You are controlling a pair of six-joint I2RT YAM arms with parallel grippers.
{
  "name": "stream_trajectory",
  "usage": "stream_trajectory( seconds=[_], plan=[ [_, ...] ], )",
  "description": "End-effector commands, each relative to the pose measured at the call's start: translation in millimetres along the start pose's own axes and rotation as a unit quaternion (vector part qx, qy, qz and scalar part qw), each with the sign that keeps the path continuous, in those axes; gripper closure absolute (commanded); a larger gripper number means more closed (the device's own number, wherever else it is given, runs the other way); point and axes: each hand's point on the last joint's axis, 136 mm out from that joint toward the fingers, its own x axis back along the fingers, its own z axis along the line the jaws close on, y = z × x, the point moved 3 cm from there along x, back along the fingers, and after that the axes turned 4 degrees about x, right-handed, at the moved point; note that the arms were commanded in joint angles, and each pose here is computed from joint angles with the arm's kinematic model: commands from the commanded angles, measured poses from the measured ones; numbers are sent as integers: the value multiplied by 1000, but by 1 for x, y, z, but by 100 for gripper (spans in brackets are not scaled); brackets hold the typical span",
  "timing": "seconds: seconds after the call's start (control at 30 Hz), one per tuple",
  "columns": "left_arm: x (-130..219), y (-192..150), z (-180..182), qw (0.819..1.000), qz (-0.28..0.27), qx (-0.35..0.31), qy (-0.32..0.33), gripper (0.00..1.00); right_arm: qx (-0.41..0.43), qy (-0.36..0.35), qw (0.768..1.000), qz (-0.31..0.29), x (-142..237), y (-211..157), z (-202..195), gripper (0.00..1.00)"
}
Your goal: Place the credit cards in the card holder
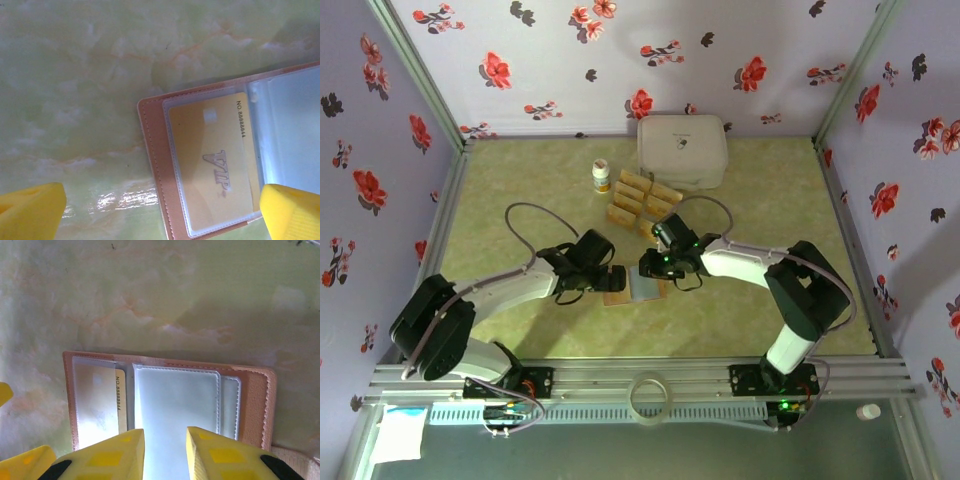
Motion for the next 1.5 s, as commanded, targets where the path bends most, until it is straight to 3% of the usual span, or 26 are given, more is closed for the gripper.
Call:
stream_trajectory(
  seconds=[0.0,0.17,0.3,0.77,1.47],
  plan=[
    [2,5,-2,1000,-17,7,9,0,18,9,1000,-12,15,9,10,72],
    [3,3,1,1000,-20,10,13,0,27,11,998,-47,49,17,23,69],
    [5,2,5,999,-25,11,17,0,28,16,998,-52,56,19,29,68],
    [2,0,0,1000,-24,9,15,0,14,-4,1000,-14,3,20,19,70],
    [-10,-2,-19,1000,-19,-16,6,0,15,-29,999,13,-20,13,3,72]
  ],
)
